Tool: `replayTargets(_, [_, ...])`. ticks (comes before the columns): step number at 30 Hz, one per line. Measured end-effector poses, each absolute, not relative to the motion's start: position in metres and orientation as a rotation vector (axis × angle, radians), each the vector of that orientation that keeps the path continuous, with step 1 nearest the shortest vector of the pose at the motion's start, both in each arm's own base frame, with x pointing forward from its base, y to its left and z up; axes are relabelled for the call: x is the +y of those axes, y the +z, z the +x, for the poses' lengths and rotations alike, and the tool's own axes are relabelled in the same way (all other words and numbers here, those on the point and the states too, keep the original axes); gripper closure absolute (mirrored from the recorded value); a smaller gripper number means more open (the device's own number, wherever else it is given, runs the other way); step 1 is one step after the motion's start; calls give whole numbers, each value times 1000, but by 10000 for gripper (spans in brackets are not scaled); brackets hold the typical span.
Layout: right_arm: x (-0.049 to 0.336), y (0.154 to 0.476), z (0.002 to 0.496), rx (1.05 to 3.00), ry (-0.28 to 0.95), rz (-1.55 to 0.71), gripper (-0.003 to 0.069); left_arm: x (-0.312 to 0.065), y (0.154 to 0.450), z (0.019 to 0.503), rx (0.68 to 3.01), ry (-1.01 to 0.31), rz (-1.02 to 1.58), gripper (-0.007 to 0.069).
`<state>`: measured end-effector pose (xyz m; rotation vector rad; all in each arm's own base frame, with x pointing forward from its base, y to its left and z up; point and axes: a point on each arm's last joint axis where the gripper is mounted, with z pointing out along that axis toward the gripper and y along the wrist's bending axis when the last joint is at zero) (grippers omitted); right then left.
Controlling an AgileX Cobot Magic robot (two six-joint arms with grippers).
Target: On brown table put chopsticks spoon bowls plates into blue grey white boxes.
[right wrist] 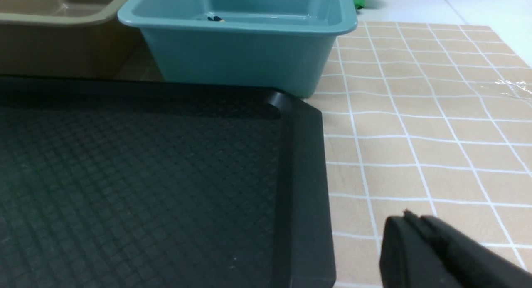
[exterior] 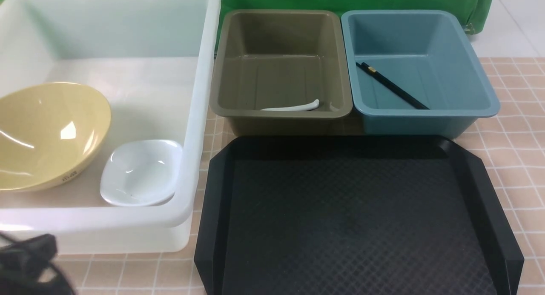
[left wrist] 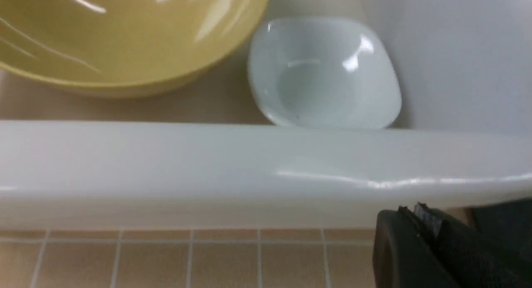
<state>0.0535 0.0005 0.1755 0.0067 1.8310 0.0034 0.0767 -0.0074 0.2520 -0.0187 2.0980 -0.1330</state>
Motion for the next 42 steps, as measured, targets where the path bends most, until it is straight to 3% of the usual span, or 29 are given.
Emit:
replayTargets(7, [1,176,53,1831,3,7,606,4,259,64,1746,22,-35,632])
replayTargets(13, [1,176,53,1831,3,7,606,4,211,67,1659,16,-88,632])
replayTargets(20, [1,176,53,1831,3,7,606,2,180,56,1791,-84,-170,632])
replayTargets(42, [1,175,53,1831,4,7,605,-1,179,54,1803,-48,-73,632])
